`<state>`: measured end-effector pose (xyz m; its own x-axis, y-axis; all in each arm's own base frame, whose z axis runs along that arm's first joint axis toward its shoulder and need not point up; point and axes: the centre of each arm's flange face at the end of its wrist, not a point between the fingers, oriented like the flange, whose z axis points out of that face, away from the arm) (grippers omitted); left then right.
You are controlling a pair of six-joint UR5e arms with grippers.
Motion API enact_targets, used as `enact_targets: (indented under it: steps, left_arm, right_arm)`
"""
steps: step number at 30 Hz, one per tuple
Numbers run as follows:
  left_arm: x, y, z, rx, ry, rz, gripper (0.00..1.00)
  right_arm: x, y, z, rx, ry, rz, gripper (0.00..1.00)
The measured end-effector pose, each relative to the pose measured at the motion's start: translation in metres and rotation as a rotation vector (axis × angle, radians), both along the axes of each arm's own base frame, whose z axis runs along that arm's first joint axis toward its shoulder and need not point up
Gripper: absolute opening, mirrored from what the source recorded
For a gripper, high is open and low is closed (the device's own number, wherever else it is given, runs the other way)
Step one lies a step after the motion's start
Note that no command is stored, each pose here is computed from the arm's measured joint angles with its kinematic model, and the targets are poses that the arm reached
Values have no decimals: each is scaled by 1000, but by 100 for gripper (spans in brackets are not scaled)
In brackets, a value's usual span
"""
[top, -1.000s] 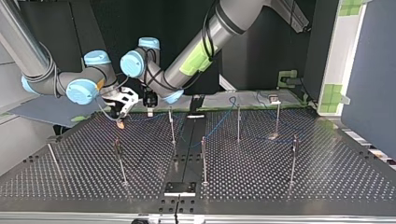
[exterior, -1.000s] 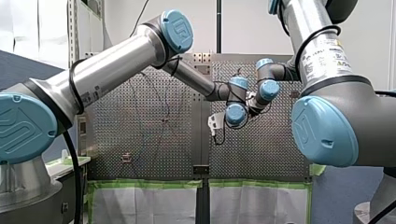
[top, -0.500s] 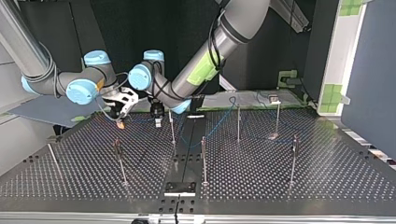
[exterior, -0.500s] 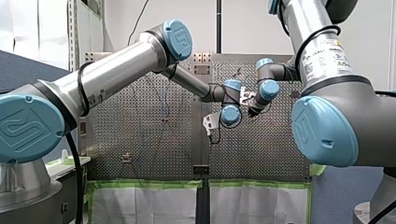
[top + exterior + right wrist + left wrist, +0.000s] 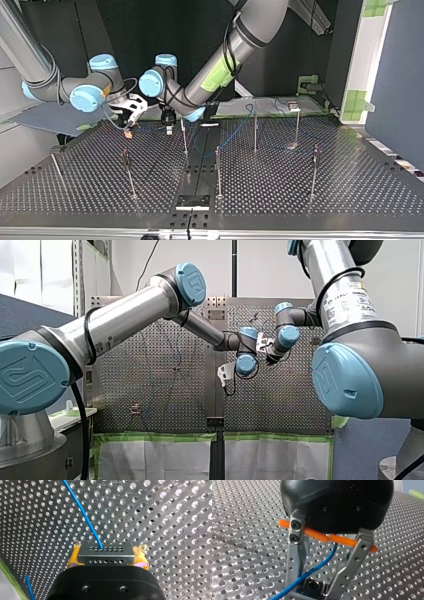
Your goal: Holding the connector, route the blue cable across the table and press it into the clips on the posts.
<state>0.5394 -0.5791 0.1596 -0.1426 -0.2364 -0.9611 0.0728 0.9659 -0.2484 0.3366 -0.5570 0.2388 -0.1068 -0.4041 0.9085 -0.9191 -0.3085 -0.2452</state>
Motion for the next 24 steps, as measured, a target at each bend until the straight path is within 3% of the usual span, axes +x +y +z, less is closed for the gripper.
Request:
enact_targets:
  steps: [2,3,5,14,21,24]
  left_arm:
    - [0,0,0,1,2,-3,11]
    - [0,0,0,1,4,-7,11]
    - [0,-1,-1,1,7,-14,0]
    - [-2,-2,0,-5,27,-36,0]
    - [-9,-4,22,-2,37,-9,0]
    - [-12,-2,38,-3,37,2,0]
  right_arm:
    - [0,0,0,0,0,0,0]
    - [0,0,0,-1,0,0,0]
    - [0,0,1,-1,-1,0,0]
    - [2,0,3,-5,-2,5,0]
    - [2,-1,18,-12,-4,5,0]
    - [1,-2,34,-28,-14,2,0]
